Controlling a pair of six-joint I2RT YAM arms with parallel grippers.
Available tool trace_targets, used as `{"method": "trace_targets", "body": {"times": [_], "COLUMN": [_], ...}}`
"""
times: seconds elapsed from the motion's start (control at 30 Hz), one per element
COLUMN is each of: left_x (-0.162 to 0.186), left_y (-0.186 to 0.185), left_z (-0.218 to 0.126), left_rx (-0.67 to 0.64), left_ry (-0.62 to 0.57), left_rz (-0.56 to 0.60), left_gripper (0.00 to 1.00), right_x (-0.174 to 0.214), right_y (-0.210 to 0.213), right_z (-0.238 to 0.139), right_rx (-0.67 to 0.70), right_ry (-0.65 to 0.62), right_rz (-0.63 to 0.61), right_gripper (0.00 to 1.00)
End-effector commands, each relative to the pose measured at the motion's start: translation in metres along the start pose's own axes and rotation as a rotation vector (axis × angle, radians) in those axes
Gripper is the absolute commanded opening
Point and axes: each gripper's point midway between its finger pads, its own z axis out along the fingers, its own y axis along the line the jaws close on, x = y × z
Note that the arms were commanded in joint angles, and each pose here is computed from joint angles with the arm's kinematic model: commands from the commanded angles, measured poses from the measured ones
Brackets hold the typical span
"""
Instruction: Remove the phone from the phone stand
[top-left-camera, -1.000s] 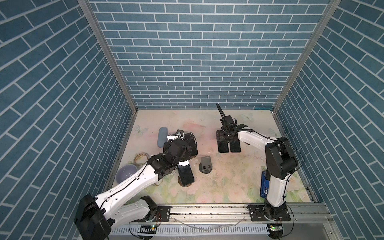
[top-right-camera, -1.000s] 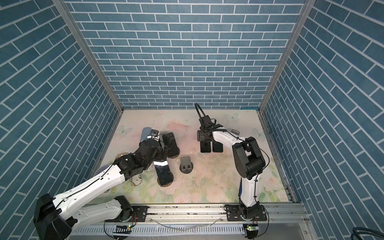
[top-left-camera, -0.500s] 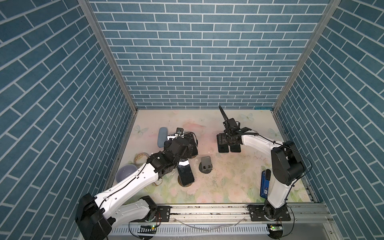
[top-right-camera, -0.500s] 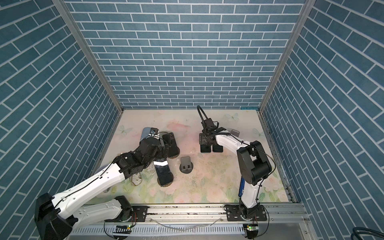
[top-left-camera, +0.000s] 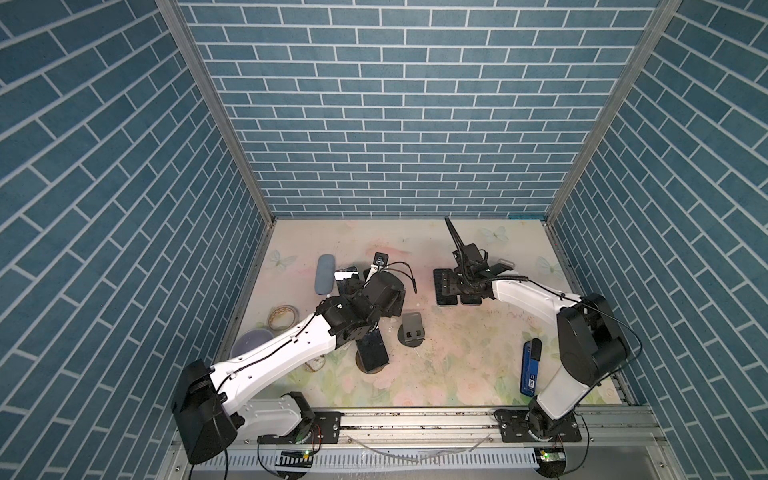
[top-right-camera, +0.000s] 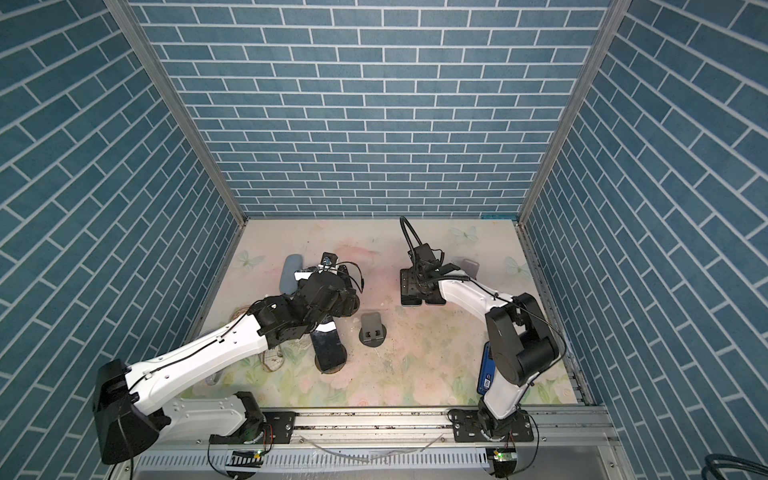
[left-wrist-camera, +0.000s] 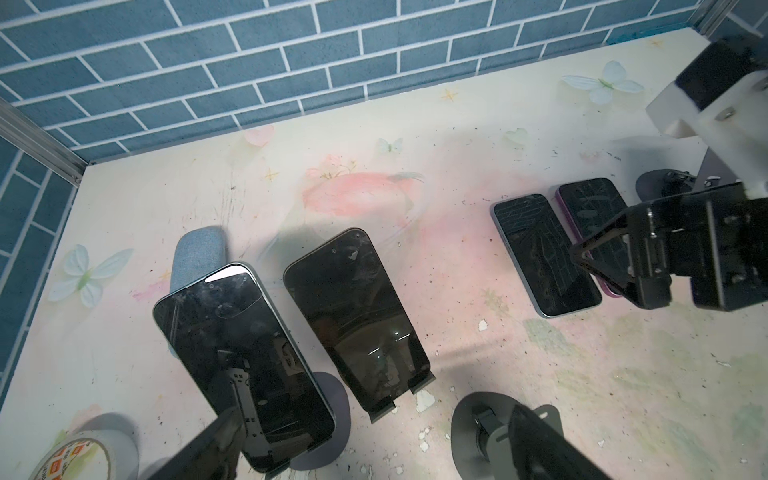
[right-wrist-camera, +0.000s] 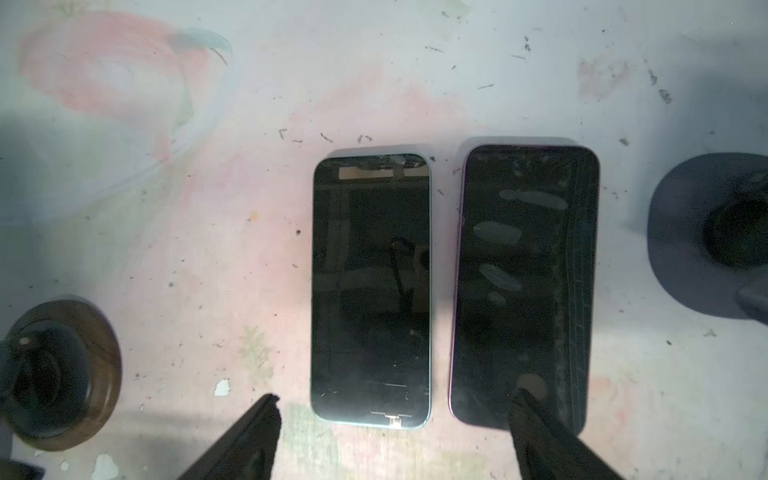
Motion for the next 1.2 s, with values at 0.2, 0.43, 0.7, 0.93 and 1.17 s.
{"method": "trace_targets", "body": {"times": [0.2, 0.43, 0.7, 0.93, 1.17], "left_x": [-0.008, 0.0, 0.011, 0.02, 0.025], "left_y": [0.018, 0.039, 0.061, 0.07, 0.075], "left_z": [-0.019, -0.032, -0.044, -0.049, -0.051], "left_rx": [-0.031, -0.073, -0.117, -0.132, -0.135], "left_ry": [-0.076, -0.09, -0.118, -0.123, -0.126], "left_rz": [-0.039, -0.046, -0.066, -0.081, -0.089], "left_gripper": [1.0, 1.0, 1.0, 1.0, 1.0], "right_x": [0.035, 0.053, 0.068, 0.083, 0.091], "right_y": [0.07, 0.103, 0.125, 0.139, 0.151], "right_z": [-0.035, -0.039, -0.039, -0.032, -0.027], "right_rx": [-0.157, -0.204, -0.206, -0.193, -0.189], "right_ry": [-0.009, 0.003, 0.035, 0.077, 0.099], "right_rz": [-0.051, -0.088, -0.138, -0.162, -0.178], "right_gripper": [0.91, 0.93, 0.93, 0.93, 0.92]}}
